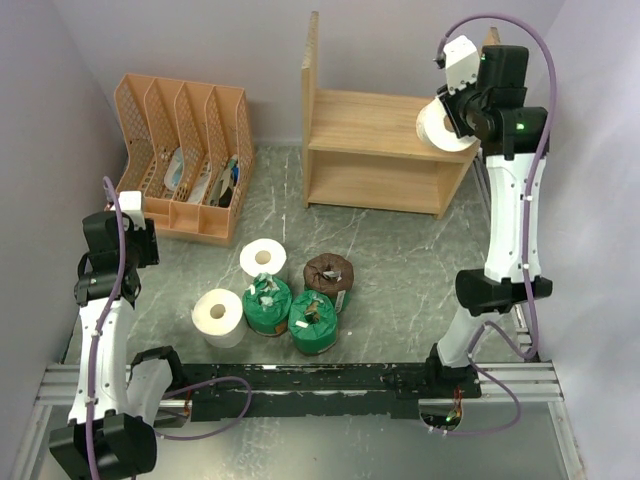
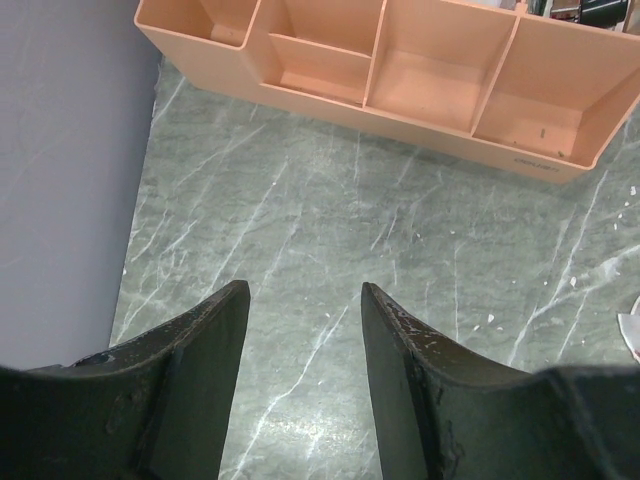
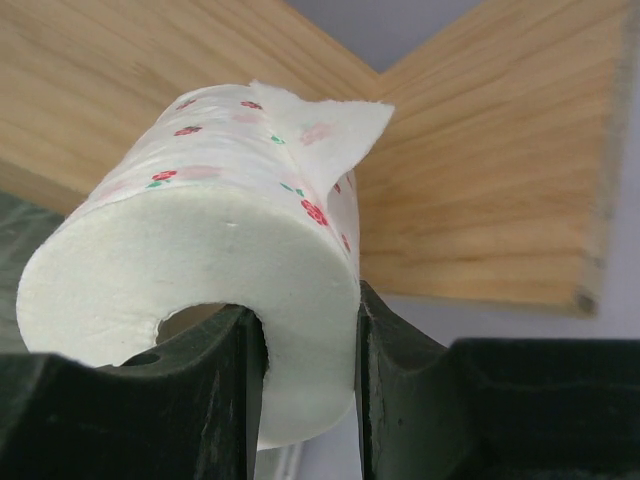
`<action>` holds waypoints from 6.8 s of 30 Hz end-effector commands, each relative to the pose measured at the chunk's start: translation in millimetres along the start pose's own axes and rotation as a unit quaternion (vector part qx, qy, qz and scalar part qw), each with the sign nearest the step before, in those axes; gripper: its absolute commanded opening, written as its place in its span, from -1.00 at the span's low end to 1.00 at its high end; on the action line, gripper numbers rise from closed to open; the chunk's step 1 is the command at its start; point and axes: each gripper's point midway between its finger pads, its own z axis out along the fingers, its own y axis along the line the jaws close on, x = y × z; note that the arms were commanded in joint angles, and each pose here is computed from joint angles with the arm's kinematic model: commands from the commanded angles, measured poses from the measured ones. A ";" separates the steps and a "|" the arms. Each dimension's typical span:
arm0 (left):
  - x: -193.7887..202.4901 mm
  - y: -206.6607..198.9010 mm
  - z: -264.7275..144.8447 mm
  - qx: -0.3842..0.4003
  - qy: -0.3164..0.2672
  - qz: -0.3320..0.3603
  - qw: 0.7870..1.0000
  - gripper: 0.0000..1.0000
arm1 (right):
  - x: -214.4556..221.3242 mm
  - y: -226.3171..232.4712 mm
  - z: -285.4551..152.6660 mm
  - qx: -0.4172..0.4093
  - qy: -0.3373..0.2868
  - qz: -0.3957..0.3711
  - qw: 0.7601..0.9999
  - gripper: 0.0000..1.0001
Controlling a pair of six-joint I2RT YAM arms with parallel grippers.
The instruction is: Place and organize the paper towels onto the shelf
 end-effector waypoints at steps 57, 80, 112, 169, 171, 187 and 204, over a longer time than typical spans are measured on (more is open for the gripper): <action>-1.8 6.2 -0.8 -0.013 -0.006 -0.009 1.000 0.20 | -22.8 -56.8 44.2 0.080 -0.071 0.115 0.988 0.19; -3.0 7.4 -2.1 -0.016 -0.010 -0.009 1.000 0.21 | 28.3 308.0 -44.2 -0.445 -0.063 -0.195 0.872 0.49; 0.0 17.7 -1.7 -0.035 -0.005 -0.020 0.999 0.20 | -1.7 519.0 0.5 -0.583 -0.062 -0.249 0.771 0.47; -0.2 12.9 -0.6 -0.020 -0.003 -0.015 1.000 0.19 | -120.9 121.6 -49.6 -0.114 -0.183 -0.031 0.976 -1.00; 0.1 12.6 -0.3 -0.018 -0.002 -0.014 1.000 0.18 | -112.8 79.5 -39.1 -0.045 -0.169 0.003 0.985 -1.00; -0.4 11.4 -1.3 -0.015 -0.005 -0.012 1.000 0.17 | -85.1 49.5 18.0 -0.030 -0.124 0.048 0.991 -1.00; -3.1 7.4 -4.2 -0.003 -0.012 -0.007 1.000 0.17 | -60.7 59.7 73.0 -0.071 -0.083 0.063 0.992 -1.00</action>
